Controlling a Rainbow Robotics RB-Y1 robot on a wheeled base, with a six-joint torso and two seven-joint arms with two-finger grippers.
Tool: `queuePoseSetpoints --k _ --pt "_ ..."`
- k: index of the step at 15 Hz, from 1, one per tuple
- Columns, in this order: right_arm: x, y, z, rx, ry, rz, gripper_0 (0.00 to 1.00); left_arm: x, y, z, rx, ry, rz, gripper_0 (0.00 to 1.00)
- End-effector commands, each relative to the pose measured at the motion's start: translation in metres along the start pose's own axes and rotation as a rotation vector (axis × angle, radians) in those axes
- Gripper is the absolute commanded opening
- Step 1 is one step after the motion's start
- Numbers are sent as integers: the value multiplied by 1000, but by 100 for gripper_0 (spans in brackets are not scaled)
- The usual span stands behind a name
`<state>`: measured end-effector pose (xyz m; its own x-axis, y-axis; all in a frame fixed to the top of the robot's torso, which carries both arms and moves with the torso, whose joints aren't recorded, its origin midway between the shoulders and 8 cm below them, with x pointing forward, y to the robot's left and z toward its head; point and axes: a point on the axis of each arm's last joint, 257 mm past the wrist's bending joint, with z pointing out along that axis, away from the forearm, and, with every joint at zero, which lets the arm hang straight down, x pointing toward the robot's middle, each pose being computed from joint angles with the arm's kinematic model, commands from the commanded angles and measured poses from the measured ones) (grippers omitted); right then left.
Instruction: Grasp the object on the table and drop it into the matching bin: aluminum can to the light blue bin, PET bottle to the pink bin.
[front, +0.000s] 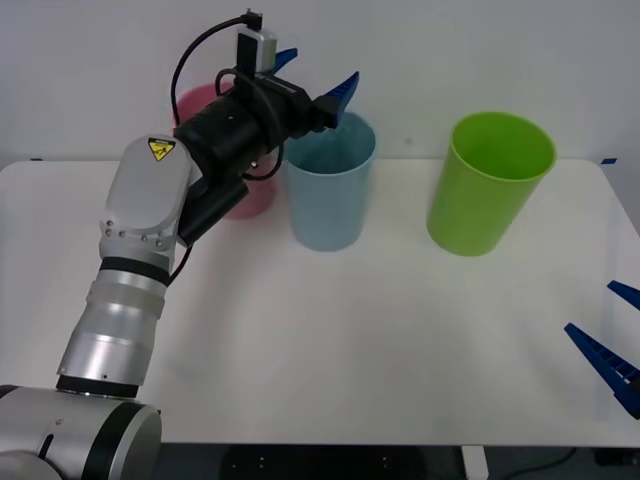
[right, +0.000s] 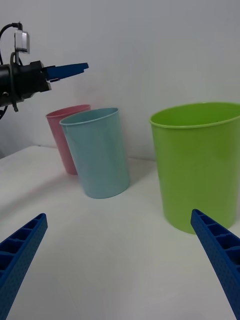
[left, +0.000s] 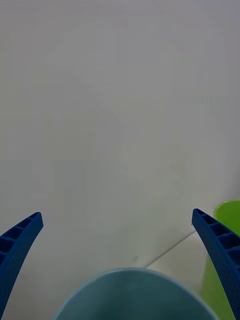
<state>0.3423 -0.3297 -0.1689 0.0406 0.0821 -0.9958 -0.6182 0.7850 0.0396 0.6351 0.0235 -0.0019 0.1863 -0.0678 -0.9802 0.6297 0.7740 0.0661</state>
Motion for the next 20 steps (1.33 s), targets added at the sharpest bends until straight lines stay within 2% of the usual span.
queuePoseSetpoints --k 1,9,11,16,20 --pt "0 0 0 0 0 0 100 1 5 -10 24 -5 -28 100" --pt "0 0 0 0 0 0 100 4 31 -61 101 -8 -84 100" --pt "0 0 0 0 0 0 100 6 41 -84 99 -11 -87 100" --pt "0 0 0 0 0 0 100 5 57 -147 81 -26 -68 100" --pt "0 0 0 0 0 0 100 4 65 -202 80 -24 -35 100"
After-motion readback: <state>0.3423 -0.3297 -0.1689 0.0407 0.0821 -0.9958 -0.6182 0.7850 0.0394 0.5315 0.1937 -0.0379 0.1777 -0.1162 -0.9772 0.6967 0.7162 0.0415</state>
